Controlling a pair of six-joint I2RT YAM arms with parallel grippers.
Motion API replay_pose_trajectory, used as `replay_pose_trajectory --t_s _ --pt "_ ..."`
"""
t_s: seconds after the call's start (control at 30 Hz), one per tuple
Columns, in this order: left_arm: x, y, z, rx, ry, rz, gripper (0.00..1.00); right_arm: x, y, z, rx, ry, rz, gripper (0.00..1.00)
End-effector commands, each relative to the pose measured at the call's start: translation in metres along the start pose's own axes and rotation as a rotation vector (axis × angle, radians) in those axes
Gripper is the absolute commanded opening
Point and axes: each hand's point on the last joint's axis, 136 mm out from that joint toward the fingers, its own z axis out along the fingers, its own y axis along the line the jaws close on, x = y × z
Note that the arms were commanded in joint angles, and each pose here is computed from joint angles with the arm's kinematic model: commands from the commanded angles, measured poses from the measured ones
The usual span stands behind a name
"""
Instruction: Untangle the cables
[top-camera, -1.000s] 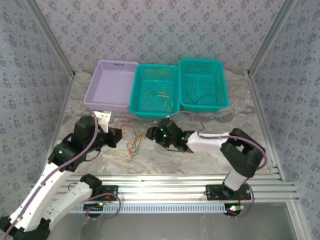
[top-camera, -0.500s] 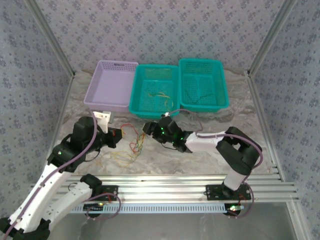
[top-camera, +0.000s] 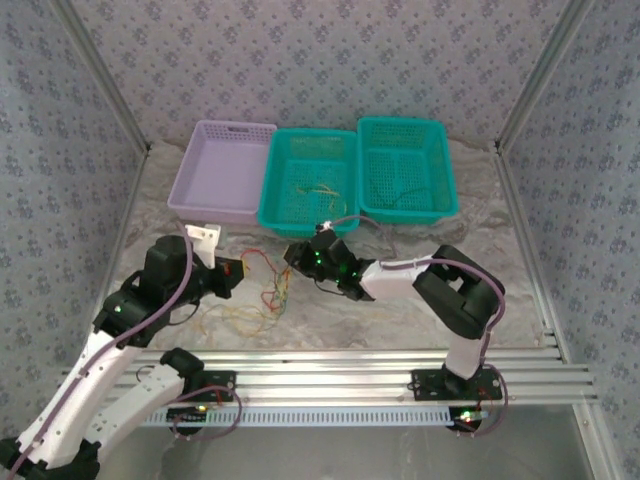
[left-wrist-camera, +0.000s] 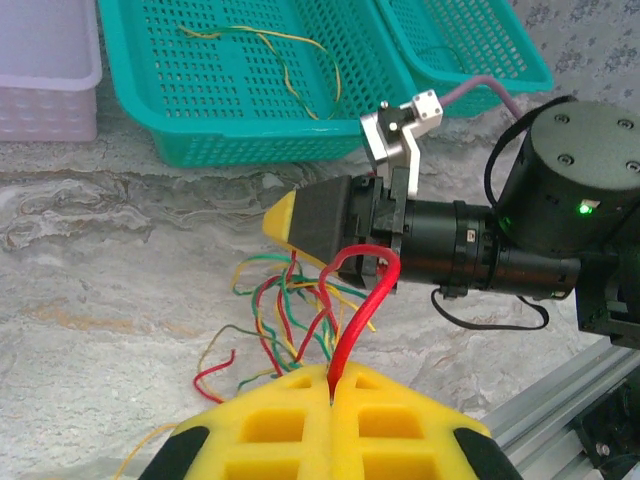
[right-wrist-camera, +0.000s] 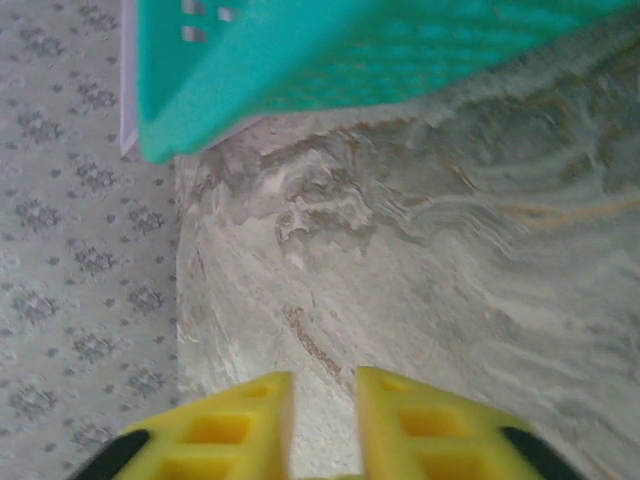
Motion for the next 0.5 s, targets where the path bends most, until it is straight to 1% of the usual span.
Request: replay_pose_trajectory --t_s 0.0,0.1,0.2,0.3,0.47 --pt "-0.006 -0.009 -0.006 0.041 -0.037 0.020 0.00 -0.029 0.011 -0.018 0.023 -0.089 -0.057 0.00" --pt "-0.010 -0.006 -0.013 0.023 -0.071 0.024 0.00 -0.057 0.004 -0.051 0.102 -0.197 -0.158 0.00" --pt "-0.013 -0.005 -0.020 0.011 -0.094 0.029 0.00 -0.088 -0.006 -0.093 0.201 -0.311 -0.257 0.00" --pt "-0.017 -0.002 -0.028 -0.018 -0.105 0.043 0.00 -0.117 -0.028 -0.137 0.266 -0.406 -0.235 0.00" --pt "-0.020 0.014 -0.043 -0.130 -0.108 0.090 0.00 -0.152 -0.065 -0.208 0.363 -0.526 -0.219 0.00"
